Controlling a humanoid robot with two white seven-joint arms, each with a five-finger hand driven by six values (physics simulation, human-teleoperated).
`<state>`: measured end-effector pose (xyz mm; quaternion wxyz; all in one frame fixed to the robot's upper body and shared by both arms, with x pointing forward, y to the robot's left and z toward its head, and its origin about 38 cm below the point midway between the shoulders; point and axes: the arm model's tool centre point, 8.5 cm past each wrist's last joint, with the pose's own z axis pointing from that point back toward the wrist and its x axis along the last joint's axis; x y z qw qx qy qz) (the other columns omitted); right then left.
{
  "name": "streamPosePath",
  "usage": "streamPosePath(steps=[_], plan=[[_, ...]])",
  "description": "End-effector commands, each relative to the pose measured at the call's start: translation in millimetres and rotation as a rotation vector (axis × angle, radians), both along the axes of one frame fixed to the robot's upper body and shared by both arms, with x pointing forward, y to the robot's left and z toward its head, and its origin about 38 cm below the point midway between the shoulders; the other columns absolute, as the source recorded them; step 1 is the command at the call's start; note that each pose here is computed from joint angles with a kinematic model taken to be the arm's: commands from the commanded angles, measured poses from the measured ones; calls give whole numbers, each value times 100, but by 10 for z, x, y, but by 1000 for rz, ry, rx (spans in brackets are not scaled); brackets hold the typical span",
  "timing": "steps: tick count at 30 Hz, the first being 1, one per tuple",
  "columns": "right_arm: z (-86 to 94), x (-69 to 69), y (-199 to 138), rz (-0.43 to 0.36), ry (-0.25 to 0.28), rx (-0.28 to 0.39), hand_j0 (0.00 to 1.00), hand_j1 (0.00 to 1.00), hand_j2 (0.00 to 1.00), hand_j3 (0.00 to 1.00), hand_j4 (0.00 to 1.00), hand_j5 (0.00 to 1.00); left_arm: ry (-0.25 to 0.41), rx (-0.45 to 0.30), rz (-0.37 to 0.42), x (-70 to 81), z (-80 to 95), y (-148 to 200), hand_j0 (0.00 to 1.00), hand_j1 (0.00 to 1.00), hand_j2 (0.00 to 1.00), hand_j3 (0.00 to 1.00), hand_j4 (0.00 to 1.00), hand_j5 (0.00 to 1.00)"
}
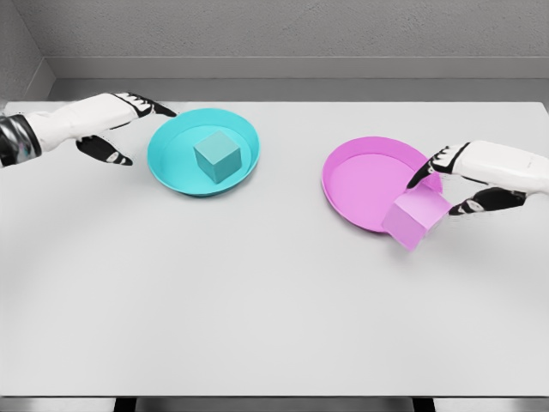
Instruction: Place the blocks in the corresponding plates according to their colors
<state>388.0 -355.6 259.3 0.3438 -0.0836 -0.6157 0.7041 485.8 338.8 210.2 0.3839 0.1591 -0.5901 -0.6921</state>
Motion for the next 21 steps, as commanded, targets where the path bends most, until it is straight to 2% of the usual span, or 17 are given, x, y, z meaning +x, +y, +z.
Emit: streamPosePath(steps=[1, 2, 4, 6, 8, 10, 11, 15, 21], plan=[[-3, 35, 29, -2, 9, 58, 64, 64, 64, 64, 64, 64, 3, -21, 50, -60, 101, 279, 100, 100, 100, 100, 100, 100], [34, 129, 46, -13, -6, 89, 64, 64, 64, 64, 64, 64, 25, -13, 61, -113, 10, 344, 100, 100, 100, 100, 100, 100], [130, 305, 22, -42, -24, 166, 64, 64, 64, 64, 64, 64, 19, -26, 64, -114, 31, 349, 100, 100, 100, 100, 100, 100], [353, 517, -94, -88, -58, 237, 65, 65, 65, 65, 65, 65, 21, -27, 75, -108, 25, 384, 100, 100, 100, 100, 100, 100], [358, 603, -216, -133, -57, 243, 69, 69, 69, 69, 69, 69, 26, -27, 77, -111, 4, 387, 100, 100, 100, 100, 100, 100], [258, 660, -421, -201, -30, 237, 89, 89, 89, 89, 89, 89, 27, -28, 72, -111, -2, 362, 100, 100, 100, 100, 100, 100], [198, 667, -489, -226, -22, 205, 95, 95, 95, 95, 95, 95, 27, -28, 72, -115, 0, 367, 100, 100, 100, 100, 100, 100], [107, 649, -487, -230, -16, 135, 98, 98, 98, 98, 98, 98, 39, -31, 70, -133, -59, 356, 100, 100, 100, 100, 100, 100], [154, 629, -414, -206, -33, 121, 100, 100, 100, 100, 100, 100, 42, -30, 73, -135, -71, 366, 100, 100, 100, 100, 100, 100]])
